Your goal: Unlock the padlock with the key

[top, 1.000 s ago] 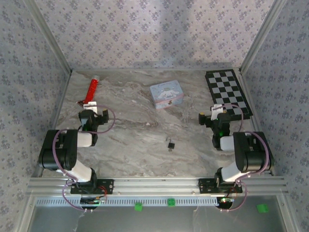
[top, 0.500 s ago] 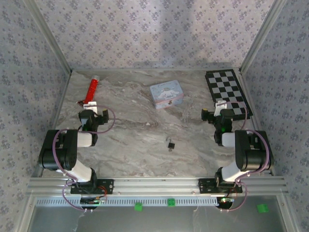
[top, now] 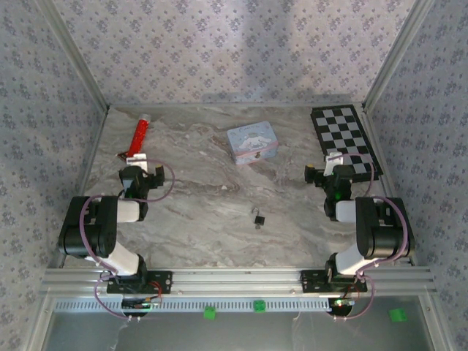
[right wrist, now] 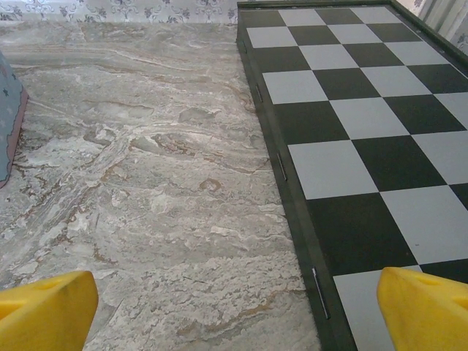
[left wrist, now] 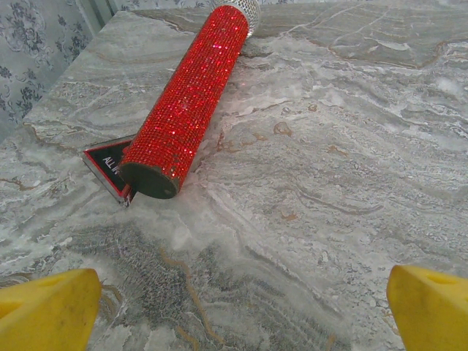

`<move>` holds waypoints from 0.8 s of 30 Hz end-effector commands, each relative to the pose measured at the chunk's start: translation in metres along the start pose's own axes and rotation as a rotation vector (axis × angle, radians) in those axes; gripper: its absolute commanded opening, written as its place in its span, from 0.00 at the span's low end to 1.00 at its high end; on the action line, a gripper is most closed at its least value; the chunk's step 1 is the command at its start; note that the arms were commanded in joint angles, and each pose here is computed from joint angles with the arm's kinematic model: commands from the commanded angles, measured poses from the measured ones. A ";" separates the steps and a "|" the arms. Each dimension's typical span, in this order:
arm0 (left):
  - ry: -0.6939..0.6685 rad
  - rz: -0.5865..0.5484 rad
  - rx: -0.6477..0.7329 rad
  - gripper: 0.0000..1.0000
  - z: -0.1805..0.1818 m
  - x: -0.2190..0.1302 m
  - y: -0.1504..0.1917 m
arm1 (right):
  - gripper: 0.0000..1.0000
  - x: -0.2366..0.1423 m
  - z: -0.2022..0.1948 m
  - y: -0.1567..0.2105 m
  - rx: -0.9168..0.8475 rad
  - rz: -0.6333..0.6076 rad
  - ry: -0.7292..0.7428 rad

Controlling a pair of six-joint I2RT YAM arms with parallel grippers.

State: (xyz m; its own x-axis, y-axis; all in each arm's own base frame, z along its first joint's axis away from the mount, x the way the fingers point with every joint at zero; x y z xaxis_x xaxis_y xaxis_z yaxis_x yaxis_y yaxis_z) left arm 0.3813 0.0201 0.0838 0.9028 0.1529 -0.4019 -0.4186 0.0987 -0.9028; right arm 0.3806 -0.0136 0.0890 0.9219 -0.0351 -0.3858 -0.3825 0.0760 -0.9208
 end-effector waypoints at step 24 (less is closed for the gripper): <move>-0.017 -0.050 -0.010 1.00 -0.001 -0.003 -0.012 | 0.99 0.002 -0.003 -0.001 0.009 0.008 0.023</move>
State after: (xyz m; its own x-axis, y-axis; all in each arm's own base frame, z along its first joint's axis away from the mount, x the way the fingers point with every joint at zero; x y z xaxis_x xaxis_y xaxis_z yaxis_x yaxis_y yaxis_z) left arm 0.3816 0.0198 0.0855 0.9041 0.1650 -0.3942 -0.4132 0.1026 -0.9048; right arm 0.3799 -0.0139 0.0866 0.9166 -0.0372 -0.3981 -0.3946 0.0768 -0.9157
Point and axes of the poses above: each hand's point on the last joint's axis, 136 mm out from that joint toward the fingers, its own x axis out along the fingers, its own z axis along the line the jaws close on, y = z × x, the point moved 1 cm from there along -x, back along the fingers, and after that the axes turned 6 degrees about x, right-handed, at the moved point
